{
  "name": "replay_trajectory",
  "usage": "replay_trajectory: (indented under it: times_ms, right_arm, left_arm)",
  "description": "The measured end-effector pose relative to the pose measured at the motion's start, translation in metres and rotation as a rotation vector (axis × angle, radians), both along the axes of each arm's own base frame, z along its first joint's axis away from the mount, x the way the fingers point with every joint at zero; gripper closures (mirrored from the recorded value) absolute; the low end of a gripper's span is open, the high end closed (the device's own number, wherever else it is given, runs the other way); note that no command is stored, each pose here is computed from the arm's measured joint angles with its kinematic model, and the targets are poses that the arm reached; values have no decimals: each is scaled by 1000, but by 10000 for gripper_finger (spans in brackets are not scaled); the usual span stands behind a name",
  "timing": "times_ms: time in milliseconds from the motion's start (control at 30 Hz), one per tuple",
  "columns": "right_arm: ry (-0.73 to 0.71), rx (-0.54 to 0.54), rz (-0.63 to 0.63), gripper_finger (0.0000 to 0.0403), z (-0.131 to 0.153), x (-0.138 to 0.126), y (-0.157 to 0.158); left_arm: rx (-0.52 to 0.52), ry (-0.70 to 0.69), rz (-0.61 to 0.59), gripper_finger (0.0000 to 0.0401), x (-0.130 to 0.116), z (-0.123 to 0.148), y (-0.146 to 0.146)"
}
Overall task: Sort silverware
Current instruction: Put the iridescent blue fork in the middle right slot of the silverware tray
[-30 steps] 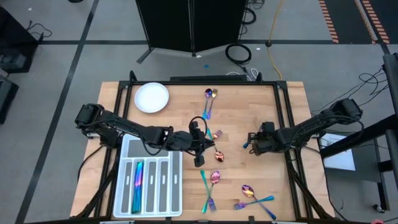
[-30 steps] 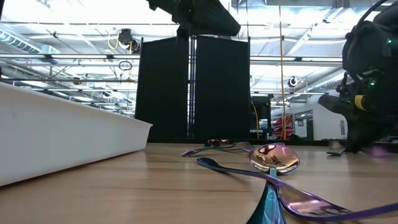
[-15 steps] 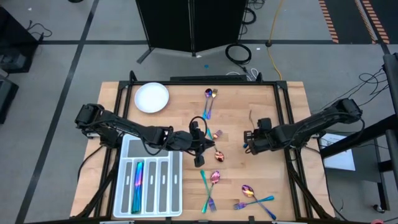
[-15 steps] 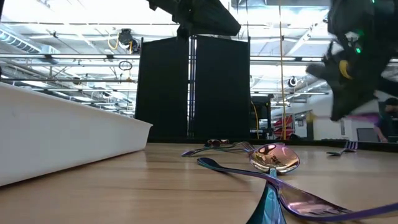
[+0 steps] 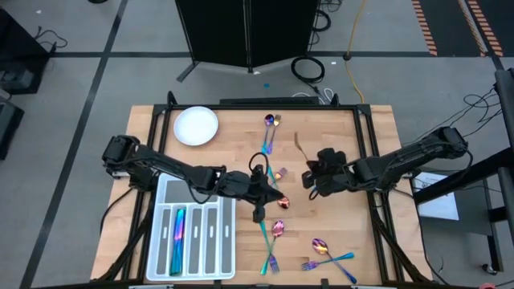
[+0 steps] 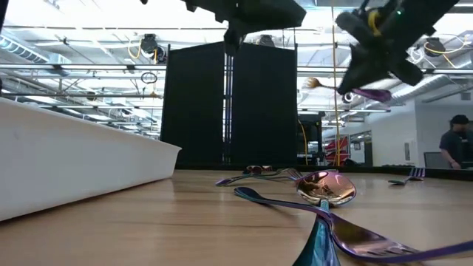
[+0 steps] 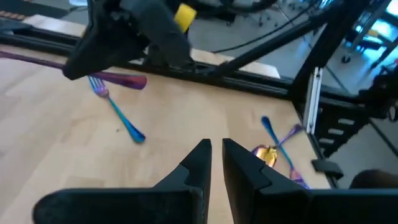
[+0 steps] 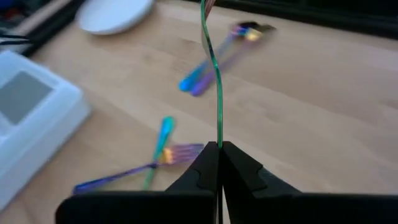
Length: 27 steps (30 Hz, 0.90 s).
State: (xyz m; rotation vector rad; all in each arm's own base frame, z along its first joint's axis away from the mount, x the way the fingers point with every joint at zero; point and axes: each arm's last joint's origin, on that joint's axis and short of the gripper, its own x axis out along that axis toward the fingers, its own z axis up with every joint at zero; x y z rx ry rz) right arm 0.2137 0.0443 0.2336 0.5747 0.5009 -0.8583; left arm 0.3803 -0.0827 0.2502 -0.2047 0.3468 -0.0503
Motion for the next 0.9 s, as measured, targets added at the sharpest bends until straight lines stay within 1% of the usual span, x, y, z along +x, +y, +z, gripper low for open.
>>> replay_trajectory:
  times_ms: [133, 200, 300, 400, 500, 600, 667, 733, 833, 900]
  right_arm:
    - [-46, -37, 81, 403, 6, 9, 3]
    - [-65, -47, 130, 403, 9, 12, 5]
    - [-93, -65, 195, 403, 13, 15, 12]
    - [-117, -80, 254, 403, 16, 16, 20]
    - [-146, -87, 300, 403, 19, 16, 29]
    - [-178, -94, 339, 403, 22, 16, 36]
    - [-219, -106, 357, 403, 26, 18, 39]
    - [-253, -133, 383, 403, 31, 20, 41]
    - [-294, -173, 431, 403, 37, 24, 44]
    - [-314, -173, 482, 403, 40, 26, 46]
  left_arm:
    - [-42, -25, 45, 361, 9, -13, -6]
    - [-35, -68, 47, 361, 14, -19, -11]
    - [-11, -88, 36, 361, 18, -26, -15]
    - [-3, -158, 49, 361, 18, -27, -13]
    - [-53, -297, 56, 361, 7, -32, -10]
    - [-160, -406, 83, 361, -6, -39, -4]
    - [-252, -427, 156, 361, -13, -46, 3]
    - [-321, -426, 203, 361, -14, -49, 5]
    - [-328, -440, 164, 361, -12, -45, 2]
    - [-296, -459, 120, 361, -11, -41, 1]
